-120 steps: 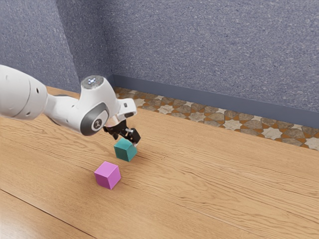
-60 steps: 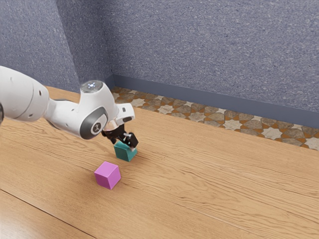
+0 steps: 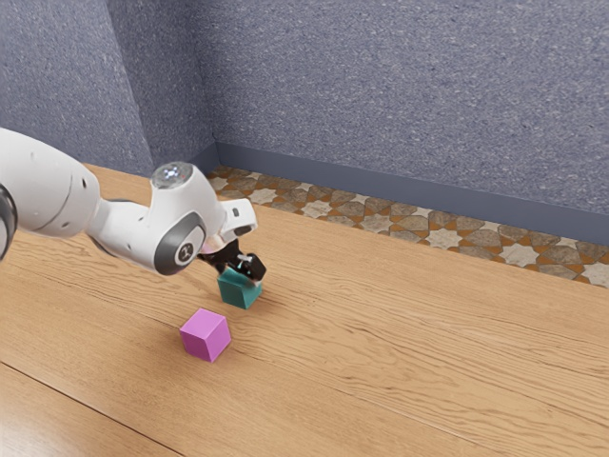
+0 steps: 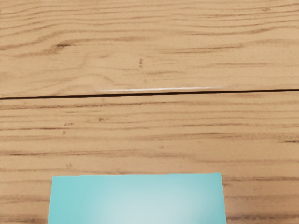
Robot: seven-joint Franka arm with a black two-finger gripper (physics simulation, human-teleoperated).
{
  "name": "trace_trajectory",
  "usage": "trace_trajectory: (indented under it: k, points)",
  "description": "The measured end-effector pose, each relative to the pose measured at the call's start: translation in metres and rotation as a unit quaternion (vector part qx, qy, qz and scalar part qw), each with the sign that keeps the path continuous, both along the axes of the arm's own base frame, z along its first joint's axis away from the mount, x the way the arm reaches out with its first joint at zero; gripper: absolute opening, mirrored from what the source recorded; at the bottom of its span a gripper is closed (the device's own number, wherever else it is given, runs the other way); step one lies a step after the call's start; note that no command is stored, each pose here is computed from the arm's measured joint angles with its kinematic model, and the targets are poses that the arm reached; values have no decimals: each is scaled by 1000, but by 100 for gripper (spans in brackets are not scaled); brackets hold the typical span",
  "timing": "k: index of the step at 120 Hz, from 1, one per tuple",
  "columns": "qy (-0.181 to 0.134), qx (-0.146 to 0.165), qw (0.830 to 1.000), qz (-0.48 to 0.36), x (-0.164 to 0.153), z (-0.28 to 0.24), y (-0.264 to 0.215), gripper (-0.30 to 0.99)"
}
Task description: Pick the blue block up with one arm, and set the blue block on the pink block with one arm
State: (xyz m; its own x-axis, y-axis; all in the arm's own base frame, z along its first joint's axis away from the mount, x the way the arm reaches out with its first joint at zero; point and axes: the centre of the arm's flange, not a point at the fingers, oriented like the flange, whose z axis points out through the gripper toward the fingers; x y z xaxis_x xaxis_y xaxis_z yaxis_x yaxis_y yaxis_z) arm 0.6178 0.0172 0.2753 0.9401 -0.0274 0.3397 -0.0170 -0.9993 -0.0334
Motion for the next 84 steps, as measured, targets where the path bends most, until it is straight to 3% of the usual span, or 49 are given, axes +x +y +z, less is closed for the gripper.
trace_trajectory:
  k: [84]
  points:
    - [-35, -2, 999, 0, -4, -3, 2, 69]
